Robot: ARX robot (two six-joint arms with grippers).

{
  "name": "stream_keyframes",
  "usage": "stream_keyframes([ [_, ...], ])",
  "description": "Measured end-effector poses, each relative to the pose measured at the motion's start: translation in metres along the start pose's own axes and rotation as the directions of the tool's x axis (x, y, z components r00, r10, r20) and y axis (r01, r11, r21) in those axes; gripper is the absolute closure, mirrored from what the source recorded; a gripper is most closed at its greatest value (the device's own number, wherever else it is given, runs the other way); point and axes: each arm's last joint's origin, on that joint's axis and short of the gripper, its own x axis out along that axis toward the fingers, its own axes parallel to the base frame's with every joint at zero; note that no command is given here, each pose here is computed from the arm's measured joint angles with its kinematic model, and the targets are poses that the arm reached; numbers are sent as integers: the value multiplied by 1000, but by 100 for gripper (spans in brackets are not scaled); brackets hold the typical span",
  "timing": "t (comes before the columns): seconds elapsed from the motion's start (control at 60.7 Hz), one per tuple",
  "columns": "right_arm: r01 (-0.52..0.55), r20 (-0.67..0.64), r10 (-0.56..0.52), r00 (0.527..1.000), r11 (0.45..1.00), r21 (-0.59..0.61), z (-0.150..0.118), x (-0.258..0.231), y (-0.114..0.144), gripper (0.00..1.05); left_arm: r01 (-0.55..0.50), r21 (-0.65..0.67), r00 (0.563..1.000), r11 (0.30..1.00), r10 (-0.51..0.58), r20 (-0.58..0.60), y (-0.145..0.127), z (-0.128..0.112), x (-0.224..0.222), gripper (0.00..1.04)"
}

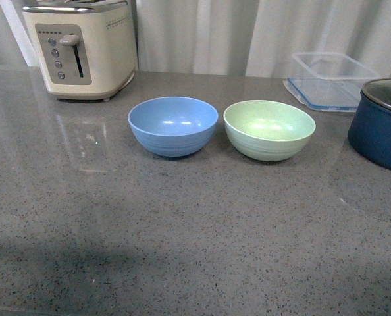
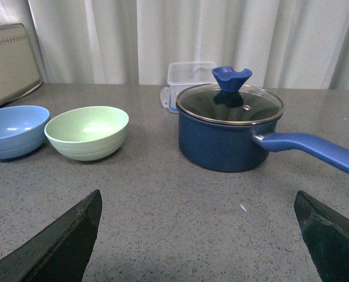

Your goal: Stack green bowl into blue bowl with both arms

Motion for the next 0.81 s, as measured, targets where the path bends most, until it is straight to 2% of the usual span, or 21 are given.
stream_keyframes([
  [0.527, 0, 0, 0, 1000, 1000, 0, 0, 0, 0, 10, -10, 0, 1000, 1000, 10, 12, 2, -19, -36, 101],
  [0.807, 0, 0, 0, 1000, 1000, 0, 0, 0, 0, 10, -10, 0, 1000, 1000, 10, 27, 2, -15, -47, 101],
])
